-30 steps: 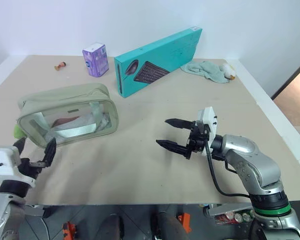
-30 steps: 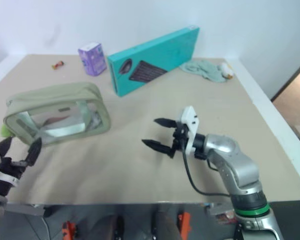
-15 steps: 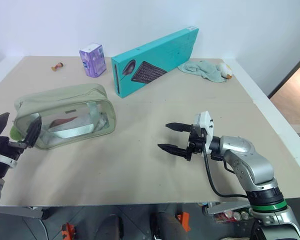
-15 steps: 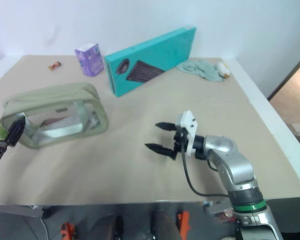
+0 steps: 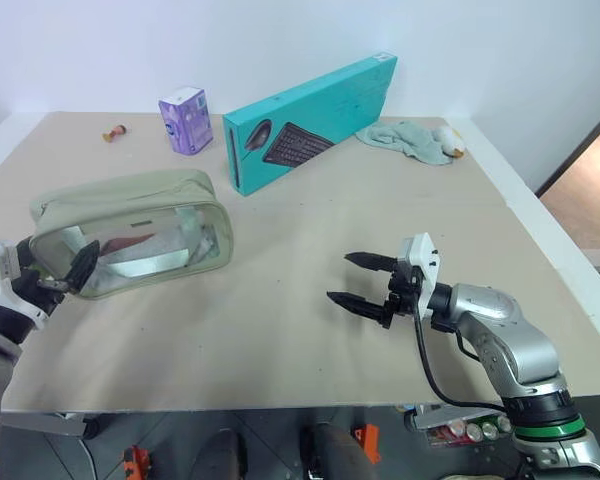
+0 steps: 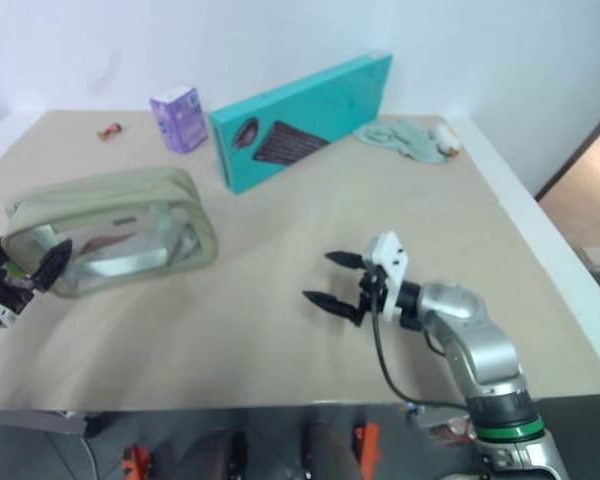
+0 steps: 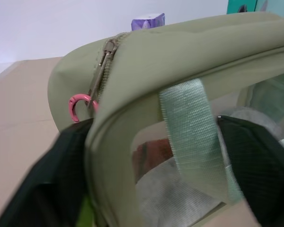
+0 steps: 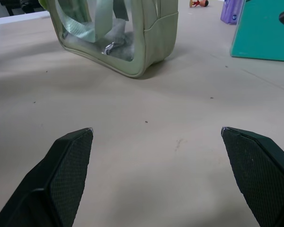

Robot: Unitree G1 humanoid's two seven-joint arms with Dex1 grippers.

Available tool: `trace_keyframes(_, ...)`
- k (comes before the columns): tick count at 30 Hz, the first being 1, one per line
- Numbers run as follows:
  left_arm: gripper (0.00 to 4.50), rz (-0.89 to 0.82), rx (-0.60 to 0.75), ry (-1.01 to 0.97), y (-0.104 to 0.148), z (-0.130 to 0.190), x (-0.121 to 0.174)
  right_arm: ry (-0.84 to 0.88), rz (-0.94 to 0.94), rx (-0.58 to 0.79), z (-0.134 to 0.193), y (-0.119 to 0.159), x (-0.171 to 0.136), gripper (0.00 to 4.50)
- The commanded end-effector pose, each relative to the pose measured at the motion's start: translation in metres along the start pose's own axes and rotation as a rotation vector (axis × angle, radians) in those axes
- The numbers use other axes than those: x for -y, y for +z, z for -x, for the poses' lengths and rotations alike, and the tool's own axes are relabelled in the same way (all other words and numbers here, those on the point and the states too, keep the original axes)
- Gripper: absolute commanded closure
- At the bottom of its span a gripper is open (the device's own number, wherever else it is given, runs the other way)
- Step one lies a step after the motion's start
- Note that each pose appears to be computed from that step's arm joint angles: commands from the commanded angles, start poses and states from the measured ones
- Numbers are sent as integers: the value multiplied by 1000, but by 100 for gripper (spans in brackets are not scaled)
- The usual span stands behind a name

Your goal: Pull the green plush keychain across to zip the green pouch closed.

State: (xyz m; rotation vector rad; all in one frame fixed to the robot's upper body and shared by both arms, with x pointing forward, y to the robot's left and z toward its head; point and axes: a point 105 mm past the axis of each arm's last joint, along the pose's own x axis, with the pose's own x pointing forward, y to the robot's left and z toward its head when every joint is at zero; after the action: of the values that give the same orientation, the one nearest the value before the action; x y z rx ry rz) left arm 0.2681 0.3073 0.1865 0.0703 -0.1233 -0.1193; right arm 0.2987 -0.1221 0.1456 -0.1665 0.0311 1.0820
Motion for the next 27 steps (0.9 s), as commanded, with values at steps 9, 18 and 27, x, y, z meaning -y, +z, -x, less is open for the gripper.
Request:
trace_keyframes(9, 443, 25, -37, -138, 4, -4, 8, -31, 72, 19, 5, 11, 3, 0)
trace_keyframes(18, 443, 21, -12, -410, 9, -24, 62, -34, 77, 12, 4, 10, 3, 0)
trace_keyframes(27, 443, 60, 61, -803, 25, -38, 157, -173, 103, 12, 23, 15, 25, 0)
